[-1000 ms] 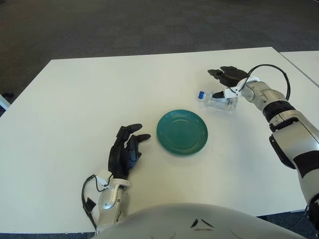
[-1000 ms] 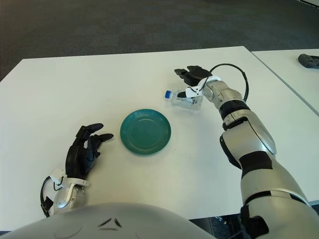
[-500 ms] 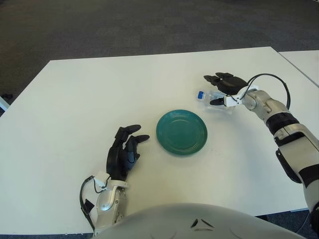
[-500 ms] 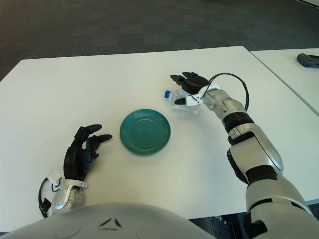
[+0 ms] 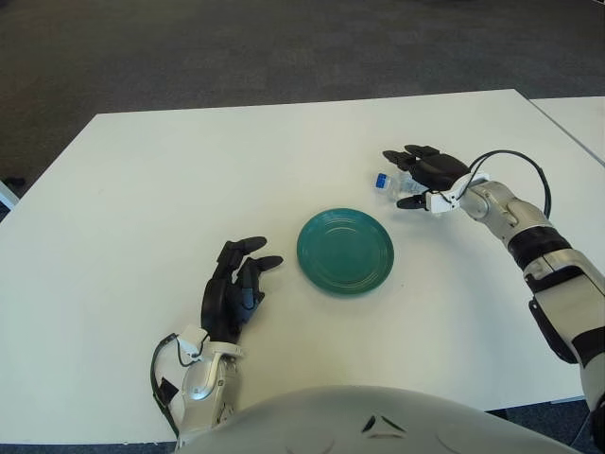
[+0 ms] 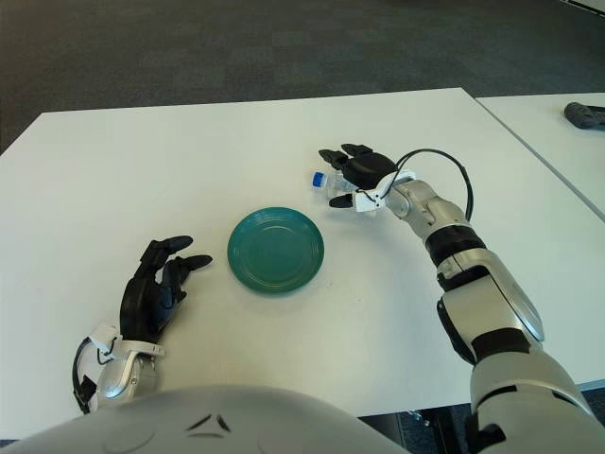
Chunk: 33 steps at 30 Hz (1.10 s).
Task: Put the bottle into the plate.
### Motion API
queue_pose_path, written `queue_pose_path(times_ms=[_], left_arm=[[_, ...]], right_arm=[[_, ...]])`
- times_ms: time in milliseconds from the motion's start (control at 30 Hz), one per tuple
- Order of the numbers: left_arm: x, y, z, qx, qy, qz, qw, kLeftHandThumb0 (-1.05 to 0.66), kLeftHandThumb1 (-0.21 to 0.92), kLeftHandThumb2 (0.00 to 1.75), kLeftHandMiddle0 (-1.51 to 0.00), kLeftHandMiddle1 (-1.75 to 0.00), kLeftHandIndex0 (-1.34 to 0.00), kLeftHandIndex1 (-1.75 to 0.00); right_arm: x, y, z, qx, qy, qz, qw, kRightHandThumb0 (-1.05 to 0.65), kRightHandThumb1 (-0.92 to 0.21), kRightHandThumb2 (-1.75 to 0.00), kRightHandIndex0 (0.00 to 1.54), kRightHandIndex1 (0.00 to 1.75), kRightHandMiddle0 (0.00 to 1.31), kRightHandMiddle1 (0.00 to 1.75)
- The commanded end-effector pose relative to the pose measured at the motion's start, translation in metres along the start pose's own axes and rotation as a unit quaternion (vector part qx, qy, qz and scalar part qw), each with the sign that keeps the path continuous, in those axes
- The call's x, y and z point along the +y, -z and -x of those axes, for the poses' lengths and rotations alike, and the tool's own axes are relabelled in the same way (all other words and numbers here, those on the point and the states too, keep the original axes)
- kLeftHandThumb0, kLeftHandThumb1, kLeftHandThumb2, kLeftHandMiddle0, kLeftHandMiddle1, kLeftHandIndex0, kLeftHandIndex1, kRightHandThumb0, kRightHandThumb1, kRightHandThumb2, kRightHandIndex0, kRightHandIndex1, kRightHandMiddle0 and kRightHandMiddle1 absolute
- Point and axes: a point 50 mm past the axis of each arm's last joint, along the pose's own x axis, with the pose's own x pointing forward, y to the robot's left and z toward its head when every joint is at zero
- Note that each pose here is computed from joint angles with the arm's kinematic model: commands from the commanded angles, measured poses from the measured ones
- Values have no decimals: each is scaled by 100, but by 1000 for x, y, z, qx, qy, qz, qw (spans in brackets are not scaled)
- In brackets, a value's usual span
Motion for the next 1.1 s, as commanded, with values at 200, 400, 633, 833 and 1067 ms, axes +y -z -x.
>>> queue_pose_path(times_ms=[200, 400, 633, 833, 1067], left_arm=[[-1, 2, 3, 9, -3, -7, 1000, -85, 92, 63, -59, -109, -32, -116], [-5, -2, 1, 2, 0, -2, 1000, -85, 92, 62, -59, -110, -31, -116], [-8, -5, 2, -7, 4, 3, 1000, -85, 92, 61, -59, -109, -31, -116], [-9, -6, 4, -14, 7, 3, 1000, -85, 92, 60, -59, -108, -32, -116], [-11, -8, 6, -14, 7, 3, 1000, -85, 92, 60, -59, -108, -31, -116]], right_arm=[[1, -3, 12, -14, 9, -14, 1000, -105, -92, -62, 0, 0, 0, 0], [5, -6, 16, -15, 6, -29, 999, -105, -92, -63, 0, 0, 0, 0], [10, -4, 11, 6, -5, -35, 999, -105, -92, -63, 0, 0, 0, 0], [13, -3, 8, 17, -12, -34, 999, -105, -92, -61, 0, 0, 0, 0], [23, -2, 6, 27, -23, -42, 999, -105, -92, -56, 0, 0, 0, 0]])
